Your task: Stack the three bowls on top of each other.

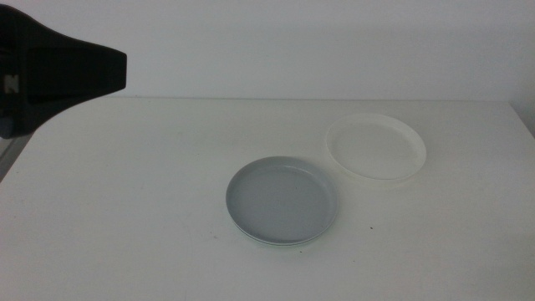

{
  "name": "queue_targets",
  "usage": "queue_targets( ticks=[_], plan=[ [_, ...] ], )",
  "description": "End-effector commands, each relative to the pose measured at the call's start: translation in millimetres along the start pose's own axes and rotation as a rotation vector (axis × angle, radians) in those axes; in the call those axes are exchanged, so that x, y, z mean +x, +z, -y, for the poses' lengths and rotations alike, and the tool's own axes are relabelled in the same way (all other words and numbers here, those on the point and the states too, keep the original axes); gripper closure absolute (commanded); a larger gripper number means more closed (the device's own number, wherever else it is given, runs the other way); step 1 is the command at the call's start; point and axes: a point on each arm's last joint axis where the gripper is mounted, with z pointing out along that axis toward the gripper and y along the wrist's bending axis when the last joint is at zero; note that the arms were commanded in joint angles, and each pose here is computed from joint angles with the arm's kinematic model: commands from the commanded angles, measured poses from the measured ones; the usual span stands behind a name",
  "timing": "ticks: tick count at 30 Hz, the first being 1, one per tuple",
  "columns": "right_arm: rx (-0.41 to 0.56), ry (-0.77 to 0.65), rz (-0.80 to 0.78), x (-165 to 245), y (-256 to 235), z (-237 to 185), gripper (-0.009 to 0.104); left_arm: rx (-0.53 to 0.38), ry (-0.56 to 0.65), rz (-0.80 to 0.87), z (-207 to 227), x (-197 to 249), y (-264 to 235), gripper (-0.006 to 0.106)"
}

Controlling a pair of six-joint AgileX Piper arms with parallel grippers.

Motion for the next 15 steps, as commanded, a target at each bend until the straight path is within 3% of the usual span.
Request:
queue_targets(
  ticks=[1, 15],
  plan=[
    [0.012, -0.019, 0.013, 0.0, 0.1, 0.9, 0.002, 0.006, -0.001, 0.015, 0.7, -1.3, 0.2, 0.007],
    [0.003, -0.014, 0.127, -10.4, -0.6, 0.0, 0.002, 0.001, 0.003, 0.014, 0.2, -1.2, 0.2, 0.007]
  ],
)
